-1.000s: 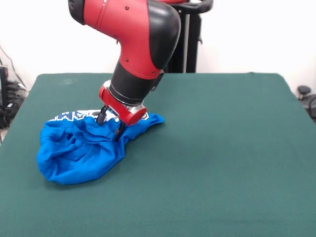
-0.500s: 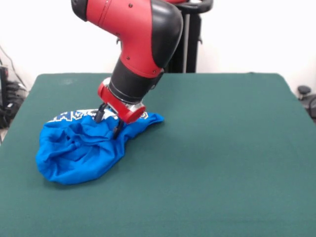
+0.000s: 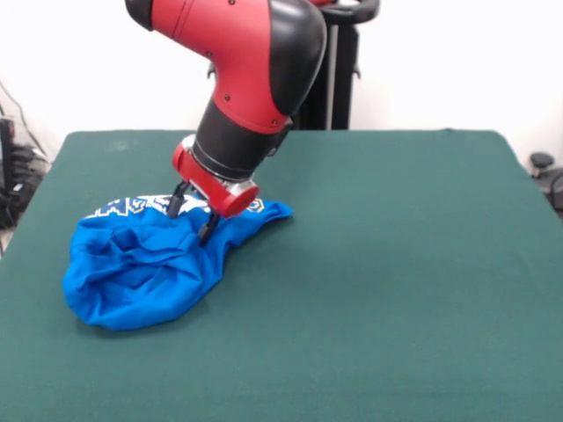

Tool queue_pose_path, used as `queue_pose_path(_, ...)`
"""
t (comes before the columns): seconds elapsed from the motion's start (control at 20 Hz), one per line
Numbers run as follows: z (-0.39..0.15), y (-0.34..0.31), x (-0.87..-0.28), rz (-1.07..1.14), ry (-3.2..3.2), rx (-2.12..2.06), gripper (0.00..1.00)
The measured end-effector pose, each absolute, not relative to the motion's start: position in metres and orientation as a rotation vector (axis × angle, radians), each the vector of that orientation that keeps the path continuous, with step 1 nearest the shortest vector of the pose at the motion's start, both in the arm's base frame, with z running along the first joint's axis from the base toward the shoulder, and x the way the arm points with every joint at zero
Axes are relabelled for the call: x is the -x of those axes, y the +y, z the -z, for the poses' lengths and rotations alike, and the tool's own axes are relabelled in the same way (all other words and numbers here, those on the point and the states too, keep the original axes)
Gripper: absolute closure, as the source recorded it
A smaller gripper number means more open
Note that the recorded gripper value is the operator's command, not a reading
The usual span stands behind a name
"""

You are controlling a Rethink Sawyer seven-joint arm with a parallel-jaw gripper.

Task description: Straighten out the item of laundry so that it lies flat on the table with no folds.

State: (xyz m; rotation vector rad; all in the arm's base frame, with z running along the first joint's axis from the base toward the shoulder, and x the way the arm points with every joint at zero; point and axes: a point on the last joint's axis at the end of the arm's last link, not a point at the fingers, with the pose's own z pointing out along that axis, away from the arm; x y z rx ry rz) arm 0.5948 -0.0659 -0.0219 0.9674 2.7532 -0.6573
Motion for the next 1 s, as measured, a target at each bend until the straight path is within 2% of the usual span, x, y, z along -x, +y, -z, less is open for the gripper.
queue_pose_path(1.0, -0.018, -0.067, -0.630, 0.596, 2.673, -0.968, 0.00)
